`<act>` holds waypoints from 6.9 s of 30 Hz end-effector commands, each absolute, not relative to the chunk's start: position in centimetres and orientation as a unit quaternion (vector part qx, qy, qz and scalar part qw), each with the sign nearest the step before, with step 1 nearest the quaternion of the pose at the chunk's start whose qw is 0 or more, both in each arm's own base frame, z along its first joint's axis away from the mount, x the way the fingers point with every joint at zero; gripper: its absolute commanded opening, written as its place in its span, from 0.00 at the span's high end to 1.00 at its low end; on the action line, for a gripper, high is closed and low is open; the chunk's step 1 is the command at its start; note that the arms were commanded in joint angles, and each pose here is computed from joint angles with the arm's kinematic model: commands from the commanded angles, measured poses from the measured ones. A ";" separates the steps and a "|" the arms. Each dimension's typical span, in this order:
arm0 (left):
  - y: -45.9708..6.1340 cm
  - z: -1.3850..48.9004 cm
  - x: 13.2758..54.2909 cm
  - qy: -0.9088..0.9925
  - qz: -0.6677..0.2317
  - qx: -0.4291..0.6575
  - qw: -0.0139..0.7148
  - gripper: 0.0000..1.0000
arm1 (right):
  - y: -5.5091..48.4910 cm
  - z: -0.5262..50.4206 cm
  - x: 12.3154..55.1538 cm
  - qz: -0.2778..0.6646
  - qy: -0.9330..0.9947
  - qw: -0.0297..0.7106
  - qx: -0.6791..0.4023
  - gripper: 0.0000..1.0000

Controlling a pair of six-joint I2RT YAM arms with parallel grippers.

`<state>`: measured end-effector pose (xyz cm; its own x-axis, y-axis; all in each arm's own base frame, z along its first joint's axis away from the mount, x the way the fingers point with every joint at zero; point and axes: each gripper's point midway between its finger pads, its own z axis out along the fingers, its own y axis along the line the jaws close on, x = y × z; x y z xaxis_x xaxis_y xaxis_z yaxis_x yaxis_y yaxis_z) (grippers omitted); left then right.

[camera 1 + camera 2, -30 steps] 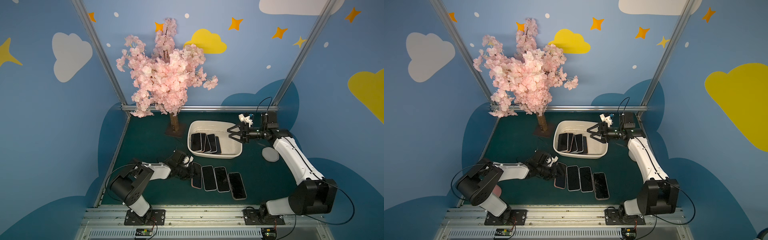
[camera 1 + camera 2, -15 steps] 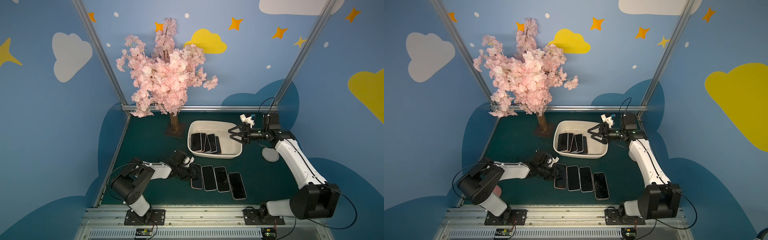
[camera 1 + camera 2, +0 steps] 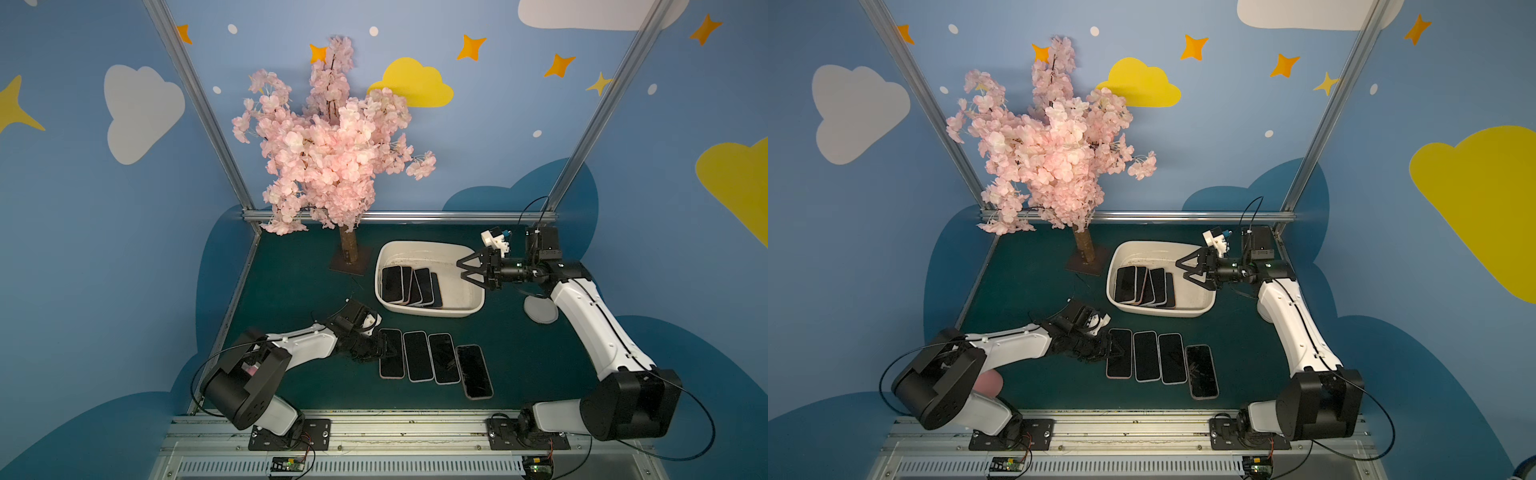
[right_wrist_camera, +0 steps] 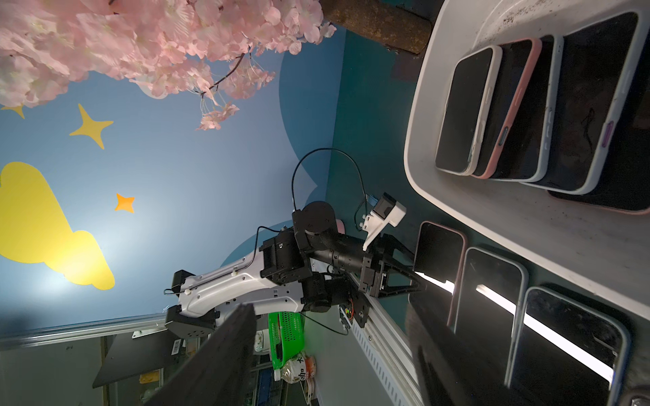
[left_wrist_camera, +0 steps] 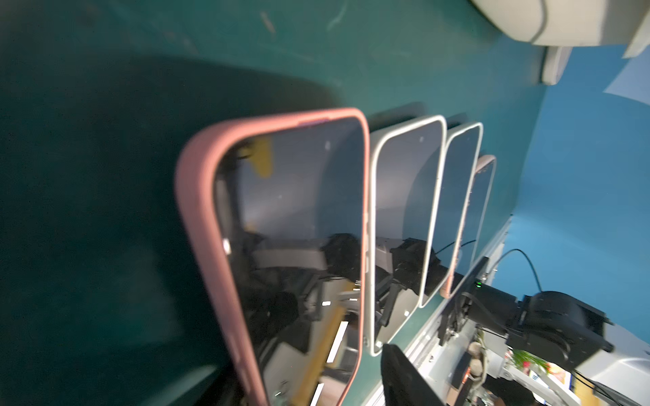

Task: Take the phone out of the storage box
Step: Place the phone at the center of the board, then pick up the phone from the storage box.

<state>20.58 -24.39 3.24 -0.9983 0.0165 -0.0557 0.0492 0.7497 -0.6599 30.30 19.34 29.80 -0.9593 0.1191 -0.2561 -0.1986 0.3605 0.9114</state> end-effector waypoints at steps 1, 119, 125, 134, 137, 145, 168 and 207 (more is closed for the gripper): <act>-22.4 2.9 20.2 0.954 -0.298 0.026 0.021 0.39 | 19.3 29.4 29.9 0.551 0.822 0.142 -0.027 0.27; -16.4 17.5 26.8 0.890 -0.384 -0.058 0.241 0.23 | 31.6 8.1 41.3 0.415 0.906 -0.075 -0.024 0.65; -16.4 17.4 27.0 0.890 -0.384 -0.056 0.238 0.23 | 31.5 7.0 41.0 0.406 0.910 -0.083 -0.019 0.65; -16.4 17.3 27.1 0.892 -0.381 -0.054 0.238 0.23 | 31.1 5.5 40.7 0.384 0.919 -0.087 -0.014 0.65; -16.3 17.3 27.2 0.892 -0.379 -0.054 0.239 0.23 | 31.1 5.2 40.8 0.378 0.922 -0.085 -0.014 0.65; -16.2 17.2 26.9 0.893 -0.378 -0.053 0.237 0.23 | 31.9 4.1 40.9 0.357 0.930 -0.080 -0.027 0.62; -15.6 17.7 27.0 0.890 -0.378 -0.066 0.248 0.23 | 30.6 5.8 42.2 0.336 0.941 -0.035 -0.017 0.96; -29.7 22.7 35.2 0.773 -0.599 0.030 0.204 0.19 | 24.7 29.5 36.4 0.545 0.828 0.104 -0.081 0.97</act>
